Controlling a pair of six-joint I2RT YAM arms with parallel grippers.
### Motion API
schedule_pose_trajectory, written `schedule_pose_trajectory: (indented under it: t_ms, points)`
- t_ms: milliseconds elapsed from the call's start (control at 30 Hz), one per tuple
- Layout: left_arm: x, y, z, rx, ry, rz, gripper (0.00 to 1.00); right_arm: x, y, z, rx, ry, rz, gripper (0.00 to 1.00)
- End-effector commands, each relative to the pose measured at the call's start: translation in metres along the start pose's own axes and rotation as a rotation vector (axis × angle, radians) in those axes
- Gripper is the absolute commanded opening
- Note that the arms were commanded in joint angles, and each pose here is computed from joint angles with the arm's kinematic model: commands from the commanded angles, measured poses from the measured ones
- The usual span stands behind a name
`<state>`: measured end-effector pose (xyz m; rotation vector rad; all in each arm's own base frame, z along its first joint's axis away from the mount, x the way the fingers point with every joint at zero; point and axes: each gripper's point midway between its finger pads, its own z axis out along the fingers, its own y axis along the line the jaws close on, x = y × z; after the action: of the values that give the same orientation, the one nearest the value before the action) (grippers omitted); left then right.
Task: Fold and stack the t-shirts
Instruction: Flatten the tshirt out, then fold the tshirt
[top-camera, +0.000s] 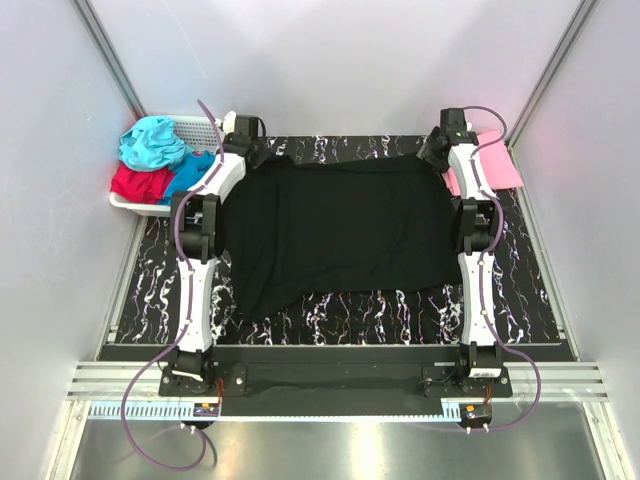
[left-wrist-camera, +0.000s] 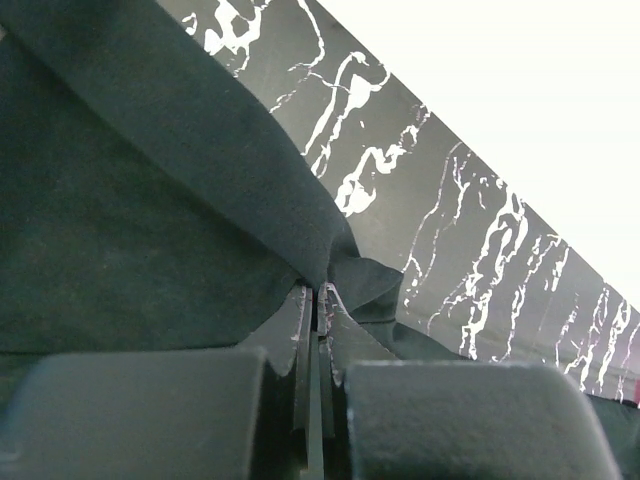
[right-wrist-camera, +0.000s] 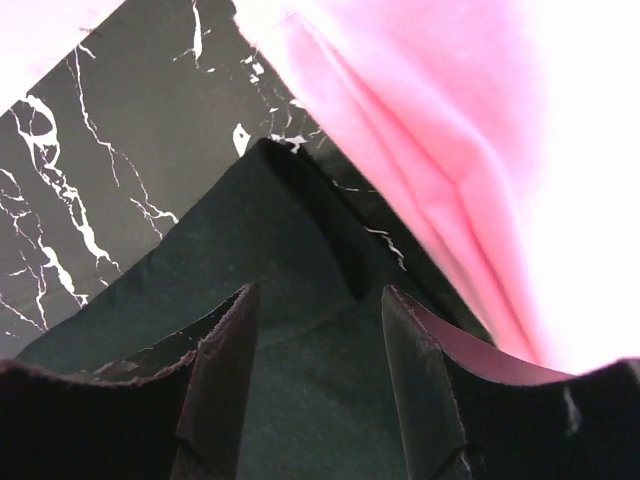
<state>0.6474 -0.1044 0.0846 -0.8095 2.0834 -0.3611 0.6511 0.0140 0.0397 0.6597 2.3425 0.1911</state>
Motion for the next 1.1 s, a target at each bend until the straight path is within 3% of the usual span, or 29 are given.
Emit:
schedule_pose_trajectory:
  t_ms: [0,100,200,233,267,333,400,767,1067]
  points:
    - [-0.03,-0.035,-0.03,0.094,-0.057,0.006,0.0,0.011,0.008,0.015,-0.042,0.013,0.025,0.58]
    - [-0.034,-0.037,-0.034,0.097,-0.065,0.008,0.0,0.017,0.011,0.017,-0.061,0.038,0.042,0.54]
    - [-0.036,-0.04,-0.036,0.104,-0.069,0.011,0.0,0.019,0.012,0.019,-0.069,0.043,0.048,0.43]
    - [-0.037,-0.04,-0.035,0.104,-0.071,0.01,0.0,0.019,0.013,0.019,-0.074,0.043,0.048,0.38]
    - [-0.037,-0.04,-0.036,0.104,-0.071,0.01,0.0,0.018,0.014,0.019,-0.076,0.04,0.05,0.23]
    - [-0.038,-0.04,-0.036,0.105,-0.075,0.011,0.0,0.017,0.015,0.018,-0.079,0.038,0.051,0.07]
    - [-0.039,-0.04,-0.037,0.103,-0.076,0.008,0.0,0.013,0.017,0.014,-0.082,0.03,0.05,0.0]
    - [-0.071,-0.038,-0.051,0.089,-0.15,-0.008,0.0,-0.011,0.013,-0.016,-0.046,-0.031,-0.045,0.0]
    - [-0.114,-0.052,-0.089,0.114,-0.256,0.01,0.0,-0.028,0.007,-0.039,0.005,-0.073,-0.08,0.0]
